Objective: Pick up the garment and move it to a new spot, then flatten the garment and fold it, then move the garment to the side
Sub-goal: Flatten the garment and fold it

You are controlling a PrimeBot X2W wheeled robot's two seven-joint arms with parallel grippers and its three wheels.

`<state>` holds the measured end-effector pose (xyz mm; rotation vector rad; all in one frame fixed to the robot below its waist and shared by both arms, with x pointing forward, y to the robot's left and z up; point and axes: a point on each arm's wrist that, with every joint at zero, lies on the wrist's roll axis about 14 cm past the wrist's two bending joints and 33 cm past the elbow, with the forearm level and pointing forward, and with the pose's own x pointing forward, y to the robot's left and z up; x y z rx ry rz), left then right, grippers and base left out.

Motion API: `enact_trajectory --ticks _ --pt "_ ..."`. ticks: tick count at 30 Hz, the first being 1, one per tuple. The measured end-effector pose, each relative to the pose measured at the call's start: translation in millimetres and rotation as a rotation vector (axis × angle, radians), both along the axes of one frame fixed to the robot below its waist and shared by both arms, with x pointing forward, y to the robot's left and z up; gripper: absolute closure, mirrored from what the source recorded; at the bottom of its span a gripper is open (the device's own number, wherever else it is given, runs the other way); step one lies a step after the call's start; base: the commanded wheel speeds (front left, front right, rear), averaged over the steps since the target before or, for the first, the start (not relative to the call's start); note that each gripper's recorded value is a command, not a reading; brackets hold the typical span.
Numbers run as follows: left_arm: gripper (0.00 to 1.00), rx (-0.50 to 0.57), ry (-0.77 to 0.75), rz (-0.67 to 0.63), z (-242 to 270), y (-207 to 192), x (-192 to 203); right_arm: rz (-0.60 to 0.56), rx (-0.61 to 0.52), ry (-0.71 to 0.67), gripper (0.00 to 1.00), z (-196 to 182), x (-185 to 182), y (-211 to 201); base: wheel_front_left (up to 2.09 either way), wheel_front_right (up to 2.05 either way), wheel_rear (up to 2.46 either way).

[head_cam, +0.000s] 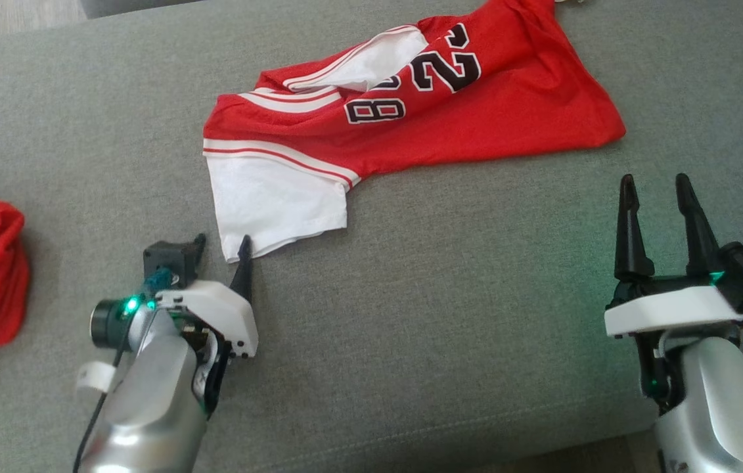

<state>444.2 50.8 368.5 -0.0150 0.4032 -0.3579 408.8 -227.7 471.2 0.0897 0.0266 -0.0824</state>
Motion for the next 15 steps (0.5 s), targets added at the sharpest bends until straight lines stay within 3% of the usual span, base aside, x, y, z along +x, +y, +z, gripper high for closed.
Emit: enact_trajectory --ticks 1,2,10,15 --pt "0.34 0.0 0.006 -0.011 -0.6 -1.5 0.5 -0.001 0.0 0.001 0.0 -0.4 0.1 -0.4 0.0 0.0 0.0" --pt "1.0 -0.004 0.006 -0.022 0.3 -3.4 1.4 -0.002 0.0 0.002 0.0 -0.6 0.2 -0.6 0.0 0.0 0.0" --pt "1.0 -0.055 -0.039 -0.01 16.0 -3.5 5.8 -0.025 0.018 0.053 0.0 -16.0 4.9 -6.9 0.0 0.0 0.0" --pt "1.0 -0.147 -0.225 0.057 75.1 5.6 28.9 -0.071 0.074 0.122 0.0 -28.6 22.4 -18.3 0.0 0.0 0.0"
